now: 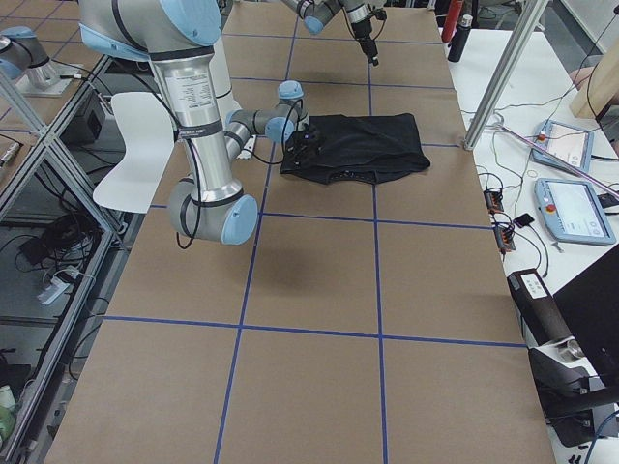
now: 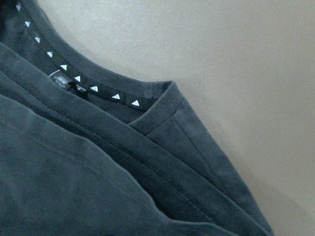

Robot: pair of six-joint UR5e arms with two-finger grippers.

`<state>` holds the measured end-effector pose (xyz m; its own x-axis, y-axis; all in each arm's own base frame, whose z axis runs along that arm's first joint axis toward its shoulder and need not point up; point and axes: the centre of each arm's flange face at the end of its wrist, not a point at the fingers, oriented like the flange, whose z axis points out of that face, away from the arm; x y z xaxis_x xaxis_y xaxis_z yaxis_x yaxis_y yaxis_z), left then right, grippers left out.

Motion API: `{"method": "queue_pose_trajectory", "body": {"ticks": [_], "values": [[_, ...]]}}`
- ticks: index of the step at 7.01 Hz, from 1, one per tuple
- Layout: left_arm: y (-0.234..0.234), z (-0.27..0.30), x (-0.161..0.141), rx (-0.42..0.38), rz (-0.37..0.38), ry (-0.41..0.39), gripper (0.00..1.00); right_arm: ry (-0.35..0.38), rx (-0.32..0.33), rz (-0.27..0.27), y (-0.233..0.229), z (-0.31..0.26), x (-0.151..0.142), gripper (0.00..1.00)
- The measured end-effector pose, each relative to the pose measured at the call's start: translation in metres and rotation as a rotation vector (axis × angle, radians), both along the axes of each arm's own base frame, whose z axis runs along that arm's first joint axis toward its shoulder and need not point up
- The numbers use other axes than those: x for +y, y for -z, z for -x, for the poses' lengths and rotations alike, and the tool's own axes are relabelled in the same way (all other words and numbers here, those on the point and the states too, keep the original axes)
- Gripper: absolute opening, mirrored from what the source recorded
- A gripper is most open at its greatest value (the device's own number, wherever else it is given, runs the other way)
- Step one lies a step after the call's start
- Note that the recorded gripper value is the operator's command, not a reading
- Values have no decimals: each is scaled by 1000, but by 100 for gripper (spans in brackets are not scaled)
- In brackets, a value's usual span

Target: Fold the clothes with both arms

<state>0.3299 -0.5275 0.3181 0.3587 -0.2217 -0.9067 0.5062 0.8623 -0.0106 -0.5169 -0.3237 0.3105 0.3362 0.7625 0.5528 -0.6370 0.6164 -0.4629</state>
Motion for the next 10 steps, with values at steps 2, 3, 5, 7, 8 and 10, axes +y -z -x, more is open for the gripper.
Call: {"method": "queue_pose_trajectory", "body": {"ticks": [2,3,5,7,8,10], "values": [[2,1,1,7,5,6,69,18,15,5,-10,1,12,87],[2,1,1,8,5,7,69,24,22,7,-12,3,16,84],[3,1,1,10,5,7,69,31,42,11,-16,5,20,83],[3,1,1,11,5,8,69,38,53,11,-18,7,22,71],[3,1,1,10,6,8,69,41,56,10,-18,7,22,56],[2,1,1,9,6,8,69,44,65,11,-19,8,23,53]]}}
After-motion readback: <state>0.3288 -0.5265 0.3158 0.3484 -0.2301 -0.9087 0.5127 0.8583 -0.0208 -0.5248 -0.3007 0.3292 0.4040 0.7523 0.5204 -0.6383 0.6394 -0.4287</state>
